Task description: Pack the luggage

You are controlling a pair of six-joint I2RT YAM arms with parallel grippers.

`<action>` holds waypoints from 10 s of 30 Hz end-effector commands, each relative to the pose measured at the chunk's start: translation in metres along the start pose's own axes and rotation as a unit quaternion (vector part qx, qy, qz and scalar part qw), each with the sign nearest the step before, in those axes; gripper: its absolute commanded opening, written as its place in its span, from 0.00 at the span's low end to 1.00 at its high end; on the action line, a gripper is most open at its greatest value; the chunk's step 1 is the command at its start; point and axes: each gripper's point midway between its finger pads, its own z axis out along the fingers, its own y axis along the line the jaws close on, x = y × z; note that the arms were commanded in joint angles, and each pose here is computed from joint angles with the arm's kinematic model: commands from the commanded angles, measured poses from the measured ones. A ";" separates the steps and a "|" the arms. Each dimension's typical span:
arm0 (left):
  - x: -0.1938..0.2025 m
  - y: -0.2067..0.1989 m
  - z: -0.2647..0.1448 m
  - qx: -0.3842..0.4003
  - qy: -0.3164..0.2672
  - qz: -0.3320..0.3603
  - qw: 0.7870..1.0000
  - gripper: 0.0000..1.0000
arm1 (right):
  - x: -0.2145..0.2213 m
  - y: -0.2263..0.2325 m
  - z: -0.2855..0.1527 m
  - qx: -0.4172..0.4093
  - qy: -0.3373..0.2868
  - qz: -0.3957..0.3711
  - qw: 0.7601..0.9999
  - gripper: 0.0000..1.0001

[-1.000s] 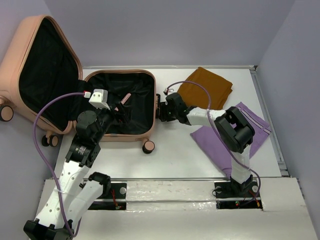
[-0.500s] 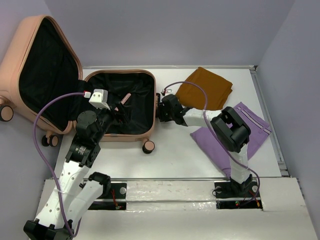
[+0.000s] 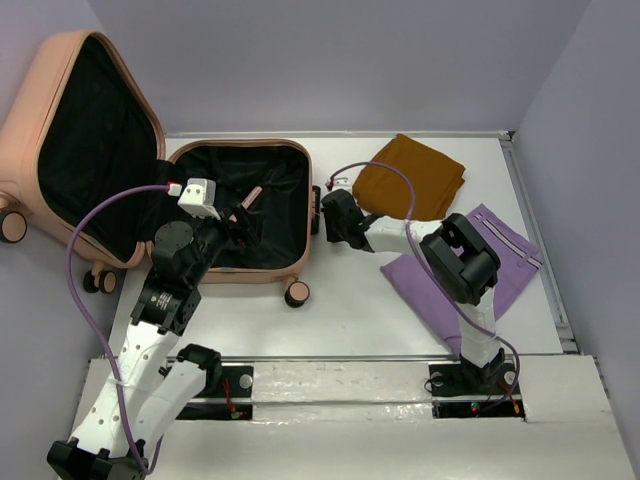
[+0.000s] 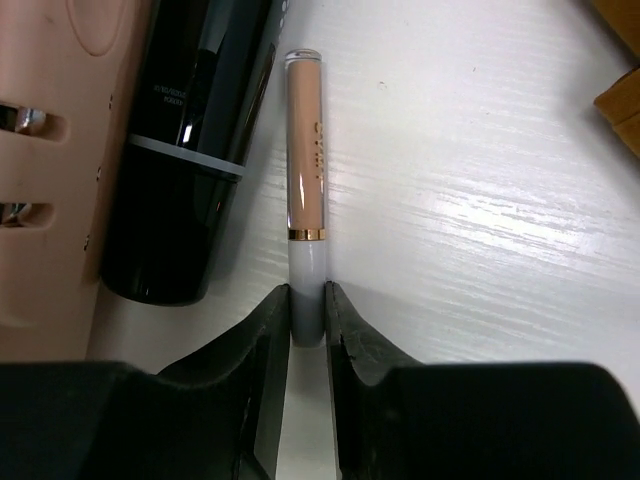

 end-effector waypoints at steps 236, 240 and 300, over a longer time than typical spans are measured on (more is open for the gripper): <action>0.365 -0.234 0.126 0.296 0.446 0.030 0.844 0.06 | 0.122 -0.403 -0.230 0.315 -0.065 0.517 0.793 0.99; 0.363 -0.235 0.126 0.299 0.444 0.030 0.844 0.06 | 0.134 -0.395 -0.212 0.287 -0.034 0.544 0.788 0.94; 0.165 -0.269 0.121 0.364 0.272 -0.057 0.889 0.06 | -0.090 -0.269 -0.301 -0.045 -0.303 0.343 0.888 0.07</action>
